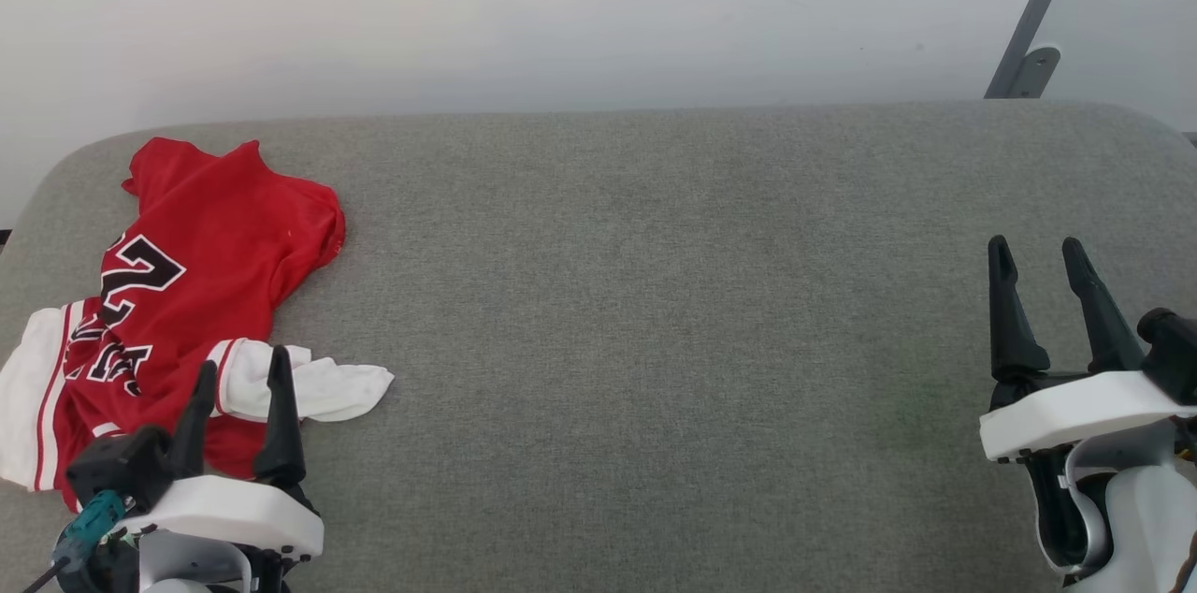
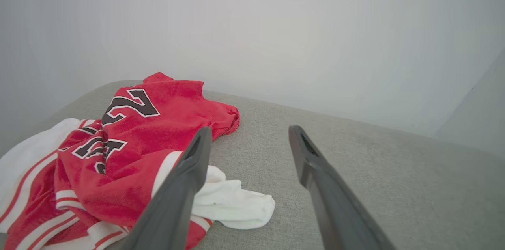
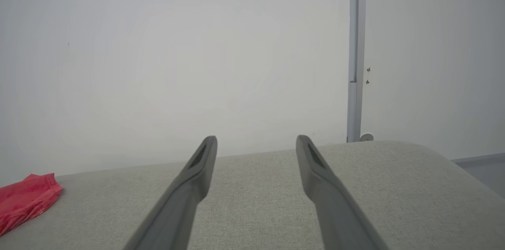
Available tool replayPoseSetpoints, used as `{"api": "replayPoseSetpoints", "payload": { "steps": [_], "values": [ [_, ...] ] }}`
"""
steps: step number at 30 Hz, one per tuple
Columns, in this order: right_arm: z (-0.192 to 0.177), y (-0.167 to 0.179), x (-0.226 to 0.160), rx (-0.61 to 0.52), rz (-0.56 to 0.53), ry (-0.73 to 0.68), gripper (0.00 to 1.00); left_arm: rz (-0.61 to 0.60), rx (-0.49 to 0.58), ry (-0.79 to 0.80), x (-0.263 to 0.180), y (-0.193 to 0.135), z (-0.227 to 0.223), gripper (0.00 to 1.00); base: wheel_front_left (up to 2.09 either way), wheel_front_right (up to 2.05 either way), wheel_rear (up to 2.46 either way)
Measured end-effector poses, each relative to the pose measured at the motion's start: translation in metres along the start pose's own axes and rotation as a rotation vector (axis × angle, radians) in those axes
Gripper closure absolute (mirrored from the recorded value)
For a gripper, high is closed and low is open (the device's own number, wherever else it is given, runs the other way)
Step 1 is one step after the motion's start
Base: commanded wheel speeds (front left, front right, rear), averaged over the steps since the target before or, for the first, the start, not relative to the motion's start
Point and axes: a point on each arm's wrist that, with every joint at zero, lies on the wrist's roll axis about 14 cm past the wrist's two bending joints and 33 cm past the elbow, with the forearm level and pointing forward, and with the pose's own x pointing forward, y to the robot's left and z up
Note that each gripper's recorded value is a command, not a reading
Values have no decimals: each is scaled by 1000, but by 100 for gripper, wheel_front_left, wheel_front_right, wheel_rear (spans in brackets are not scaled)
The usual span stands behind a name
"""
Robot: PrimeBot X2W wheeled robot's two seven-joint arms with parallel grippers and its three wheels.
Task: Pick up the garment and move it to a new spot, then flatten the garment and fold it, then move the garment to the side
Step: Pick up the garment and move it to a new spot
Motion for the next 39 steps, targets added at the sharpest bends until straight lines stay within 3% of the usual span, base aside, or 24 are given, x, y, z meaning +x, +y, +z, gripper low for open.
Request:
{"api": "replayPoseSetpoints", "payload": {
  "steps": [12,18,30,39],
  "values": [
    [-1,9,6,-69,32,-14,0,10,60,-2,-10,7,-4,0,0,0,0],
    [-10,36,18,-69,105,-7,0,74,94,-22,-21,27,2,0,0,0,0],
    [-57,162,39,-48,436,73,0,358,135,-45,-88,104,11,0,0,0,0],
    [-92,263,20,6,704,146,0,541,157,-52,-144,144,17,0,0,0,0]
  ]
}}
